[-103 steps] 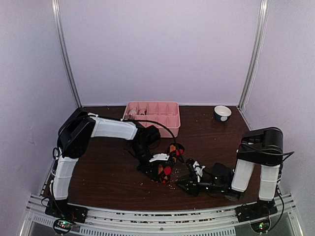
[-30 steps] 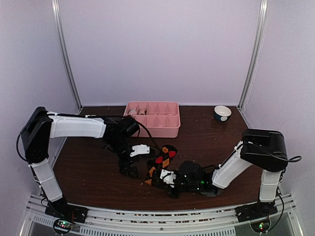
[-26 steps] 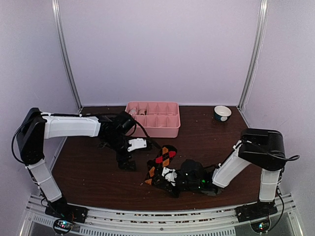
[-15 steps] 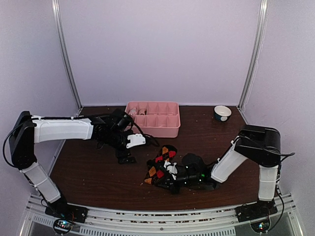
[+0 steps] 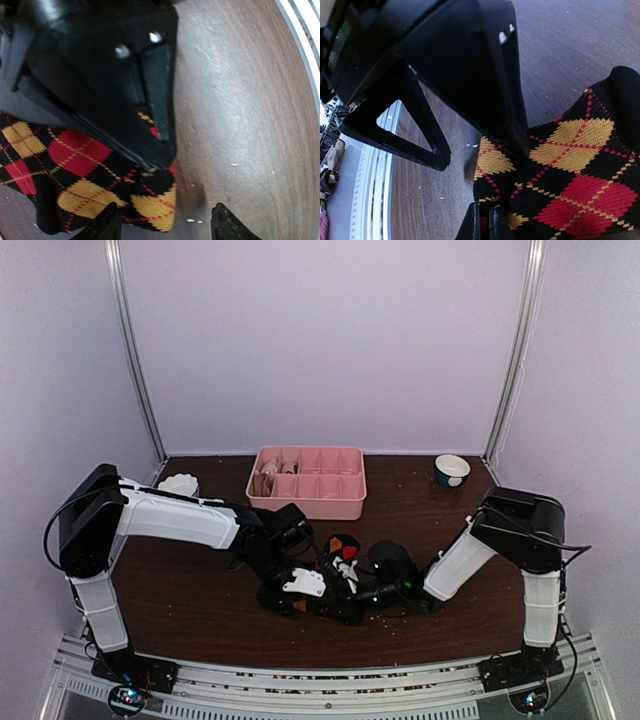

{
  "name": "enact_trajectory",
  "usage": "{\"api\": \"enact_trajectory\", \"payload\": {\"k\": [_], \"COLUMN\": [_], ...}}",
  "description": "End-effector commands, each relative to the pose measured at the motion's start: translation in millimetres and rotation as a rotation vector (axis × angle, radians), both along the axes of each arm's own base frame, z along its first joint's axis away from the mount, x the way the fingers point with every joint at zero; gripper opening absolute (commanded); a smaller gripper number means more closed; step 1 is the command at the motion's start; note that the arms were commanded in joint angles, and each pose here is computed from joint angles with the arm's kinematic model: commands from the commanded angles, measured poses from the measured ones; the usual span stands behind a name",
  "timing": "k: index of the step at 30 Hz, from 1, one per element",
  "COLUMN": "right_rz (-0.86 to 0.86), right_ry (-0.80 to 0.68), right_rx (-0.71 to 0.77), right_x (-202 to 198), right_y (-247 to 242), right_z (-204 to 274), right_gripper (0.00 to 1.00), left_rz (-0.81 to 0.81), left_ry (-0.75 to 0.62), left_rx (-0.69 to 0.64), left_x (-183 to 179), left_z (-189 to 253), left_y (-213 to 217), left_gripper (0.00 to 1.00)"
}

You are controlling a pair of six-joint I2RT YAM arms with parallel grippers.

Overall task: Roll the socks
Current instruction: Roll the sock at the center of the board.

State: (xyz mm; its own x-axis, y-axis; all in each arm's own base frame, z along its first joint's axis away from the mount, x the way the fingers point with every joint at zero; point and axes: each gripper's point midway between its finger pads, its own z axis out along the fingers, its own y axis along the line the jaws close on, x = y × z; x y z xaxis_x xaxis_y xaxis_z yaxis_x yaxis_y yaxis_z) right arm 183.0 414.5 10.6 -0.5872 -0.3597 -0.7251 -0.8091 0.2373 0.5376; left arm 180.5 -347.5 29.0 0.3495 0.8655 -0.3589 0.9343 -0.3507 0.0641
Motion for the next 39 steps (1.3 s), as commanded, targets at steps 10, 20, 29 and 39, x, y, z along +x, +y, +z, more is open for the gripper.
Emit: {"api": "enact_trajectory", "payload": {"k": [10,20,29,39], "right_rz": [-0.14,-0.161,-0.284,-0.883], "right_ry": [0.347,0.278,-0.054,-0.355], "right_rx": [-0.413,-0.342,-0.228,-0.146], "right_x": [-31.5,-24.2,5.7,67.3], "right_y": [-83.6,-81.3,-94.0,-177.7], "right_z": [-121.7,-106.8,-50.0,36.3], "right_gripper": [0.0,0.05,0.95,1.0], "left_rz": [-0.013,0.045,0.081,0.107], "left_ry": [0.002,0.058,0.234,0.376], "left_rx": [-0.048,0.053,0.118,0.167], "left_x": [3.0,7.2,1.0,-1.2], "left_z": [-3.5,-28.3,-24.2,-23.7], "left_y": [-10.8,0.6,10.7,12.5], "left_gripper": [0.31,0.0,0.0,0.0]}}
